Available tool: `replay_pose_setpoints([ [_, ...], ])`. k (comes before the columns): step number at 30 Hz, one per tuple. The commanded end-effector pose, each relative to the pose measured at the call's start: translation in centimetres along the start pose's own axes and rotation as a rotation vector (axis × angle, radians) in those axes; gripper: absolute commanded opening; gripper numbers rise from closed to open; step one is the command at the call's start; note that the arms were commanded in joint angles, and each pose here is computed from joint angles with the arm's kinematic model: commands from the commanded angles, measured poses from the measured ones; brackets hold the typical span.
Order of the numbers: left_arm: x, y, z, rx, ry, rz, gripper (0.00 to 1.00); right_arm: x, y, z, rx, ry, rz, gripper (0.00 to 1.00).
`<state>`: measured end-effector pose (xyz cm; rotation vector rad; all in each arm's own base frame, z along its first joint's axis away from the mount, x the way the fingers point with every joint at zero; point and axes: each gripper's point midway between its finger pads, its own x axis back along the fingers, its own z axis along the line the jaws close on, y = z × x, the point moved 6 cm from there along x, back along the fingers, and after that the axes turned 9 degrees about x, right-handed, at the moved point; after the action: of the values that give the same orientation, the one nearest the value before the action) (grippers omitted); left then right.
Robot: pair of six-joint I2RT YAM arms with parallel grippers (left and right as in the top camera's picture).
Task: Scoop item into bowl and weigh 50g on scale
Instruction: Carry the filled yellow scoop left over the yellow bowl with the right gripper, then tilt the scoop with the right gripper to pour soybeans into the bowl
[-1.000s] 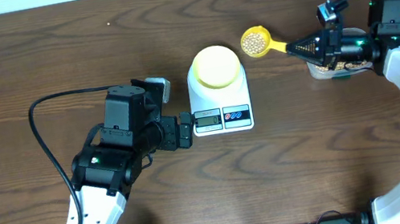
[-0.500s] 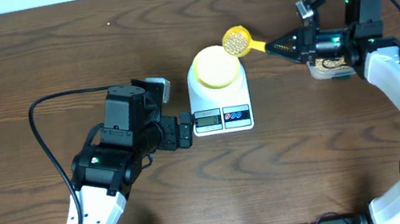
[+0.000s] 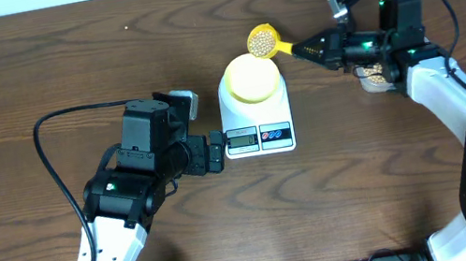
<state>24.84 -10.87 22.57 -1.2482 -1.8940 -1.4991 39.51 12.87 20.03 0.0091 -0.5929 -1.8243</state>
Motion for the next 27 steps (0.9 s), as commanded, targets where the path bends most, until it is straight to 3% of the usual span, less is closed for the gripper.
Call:
replay_pose_setpoints([
  [1,0.0,-0.1,0.1,-0.018,0.005,-0.003,0.98,-1.3,-0.1,-0.3,0.006,-0.074,-0.027,0.01],
  [12,0.0,-0.1,0.0,-0.018,0.005,-0.002,0.98,-4.1,-1.2,0.4,0.174,-0.155,-0.028,0.01],
  [27,0.0,-0.1,0.1,-0.018,0.005,-0.003,0.98,-3.7,-2.2,0.9,0.394,-0.228,0.028,0.01],
])
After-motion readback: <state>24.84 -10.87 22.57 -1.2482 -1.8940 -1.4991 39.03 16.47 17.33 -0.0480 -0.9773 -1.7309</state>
